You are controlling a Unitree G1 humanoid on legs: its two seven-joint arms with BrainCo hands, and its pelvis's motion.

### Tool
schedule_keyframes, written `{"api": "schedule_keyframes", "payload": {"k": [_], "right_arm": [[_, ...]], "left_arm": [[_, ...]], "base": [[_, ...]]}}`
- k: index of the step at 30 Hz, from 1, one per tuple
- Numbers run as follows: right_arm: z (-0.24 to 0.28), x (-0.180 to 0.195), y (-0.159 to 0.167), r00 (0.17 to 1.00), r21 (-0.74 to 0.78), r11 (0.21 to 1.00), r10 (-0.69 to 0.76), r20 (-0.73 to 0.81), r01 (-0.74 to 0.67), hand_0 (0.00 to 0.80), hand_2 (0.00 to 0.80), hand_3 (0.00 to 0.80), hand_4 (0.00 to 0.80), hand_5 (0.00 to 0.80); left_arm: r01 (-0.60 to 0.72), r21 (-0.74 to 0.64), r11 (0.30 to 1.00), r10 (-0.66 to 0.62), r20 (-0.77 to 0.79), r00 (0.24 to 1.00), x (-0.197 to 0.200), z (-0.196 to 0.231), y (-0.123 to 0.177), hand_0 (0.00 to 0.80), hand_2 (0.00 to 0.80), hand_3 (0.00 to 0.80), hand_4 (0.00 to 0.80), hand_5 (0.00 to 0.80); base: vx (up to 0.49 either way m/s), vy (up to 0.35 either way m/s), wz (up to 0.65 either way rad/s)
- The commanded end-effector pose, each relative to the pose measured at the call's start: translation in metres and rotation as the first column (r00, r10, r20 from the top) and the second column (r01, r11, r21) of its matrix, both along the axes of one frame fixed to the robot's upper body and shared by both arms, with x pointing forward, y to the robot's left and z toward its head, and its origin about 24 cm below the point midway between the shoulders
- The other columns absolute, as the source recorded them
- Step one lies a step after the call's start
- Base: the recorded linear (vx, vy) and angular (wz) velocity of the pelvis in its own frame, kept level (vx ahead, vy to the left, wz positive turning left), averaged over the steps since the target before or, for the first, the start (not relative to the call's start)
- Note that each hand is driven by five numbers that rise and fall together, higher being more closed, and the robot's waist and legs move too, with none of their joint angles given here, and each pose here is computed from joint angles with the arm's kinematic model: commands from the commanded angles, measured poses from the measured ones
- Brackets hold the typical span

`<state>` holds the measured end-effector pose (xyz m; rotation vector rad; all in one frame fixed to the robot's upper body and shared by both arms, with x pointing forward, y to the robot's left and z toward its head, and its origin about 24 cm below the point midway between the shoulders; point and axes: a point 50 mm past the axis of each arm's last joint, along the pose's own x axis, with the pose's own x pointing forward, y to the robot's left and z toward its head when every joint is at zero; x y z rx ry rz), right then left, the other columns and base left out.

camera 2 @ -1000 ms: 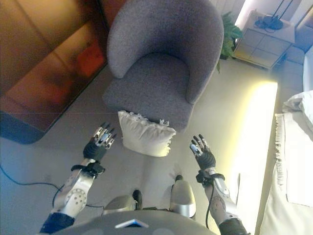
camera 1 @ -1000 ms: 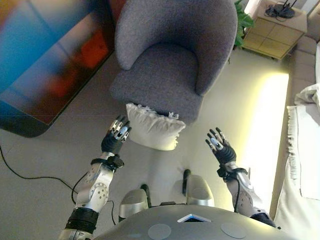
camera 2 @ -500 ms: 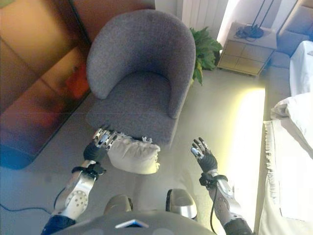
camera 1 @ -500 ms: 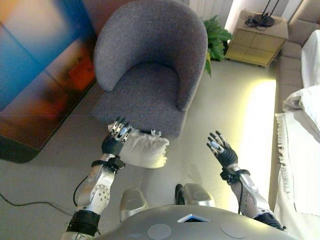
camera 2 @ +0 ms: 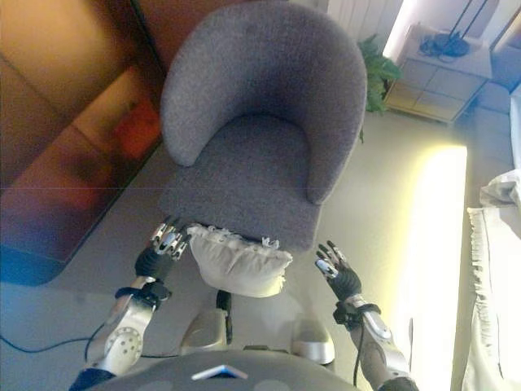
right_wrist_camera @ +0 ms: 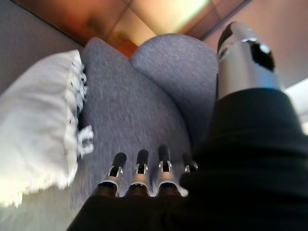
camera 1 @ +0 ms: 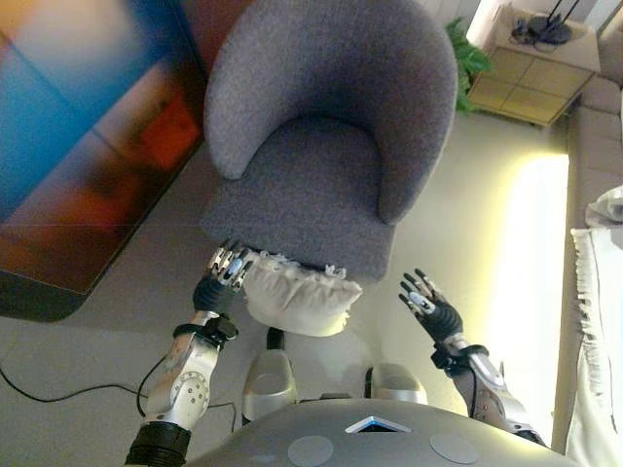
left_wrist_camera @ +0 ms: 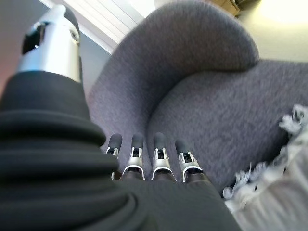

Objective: Pick up the cushion and take it to the sofa

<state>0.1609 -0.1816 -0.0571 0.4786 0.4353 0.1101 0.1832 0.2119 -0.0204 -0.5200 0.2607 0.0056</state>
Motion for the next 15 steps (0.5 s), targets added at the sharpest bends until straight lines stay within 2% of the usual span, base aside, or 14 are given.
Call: {"api": "schedule_keyframes", "payload": {"k": [1,5,8,11,15], "right_arm": [[0.029,0.018,-0.008,0.989,0.012,0.999,-0.044,0.143,0.043,0.0,0.0,0.0,0.0,0.0],[0.023,0.011,-0.004,0.99,0.022,0.998,-0.064,0.127,0.062,0.0,0.0,0.0,0.0,0.0],[0.018,0.014,0.001,0.989,0.033,0.995,-0.094,0.117,0.091,0.0,0.0,0.0,0.0,0.0],[0.018,0.02,0.005,0.988,0.04,0.996,-0.086,0.128,0.081,0.0,0.0,0.0,0.0,0.0],[0.029,0.039,0.004,0.978,0.037,0.998,-0.058,0.201,0.052,0.0,0.0,0.0,0.0,0.0]], "left_arm": [[0.043,0.035,0.998,-0.049,0.173,0.984,0.006,0.029,0.006,0.0,0.0,0.0,0.0,0.0],[0.002,0.028,1.0,-0.006,0.147,0.989,0.012,0.026,0.013,0.0,0.0,0.0,0.0,0.0],[-0.03,0.067,0.997,0.021,0.125,0.992,0.021,0.024,0.018,0.0,0.0,0.0,0.0,0.0],[-0.067,0.116,0.991,0.052,0.128,0.99,0.028,0.028,0.023,0.0,0.0,0.0,0.0,0.0],[-0.122,0.106,0.987,0.102,0.17,0.98,0.039,0.036,0.024,0.0,0.0,0.0,0.0,0.0]], "base": [[0.338,0.276,-0.09],[0.283,0.265,-0.11],[0.209,0.113,-0.16],[0.122,-0.053,-0.23],[-0.054,-0.137,-0.53]]}}
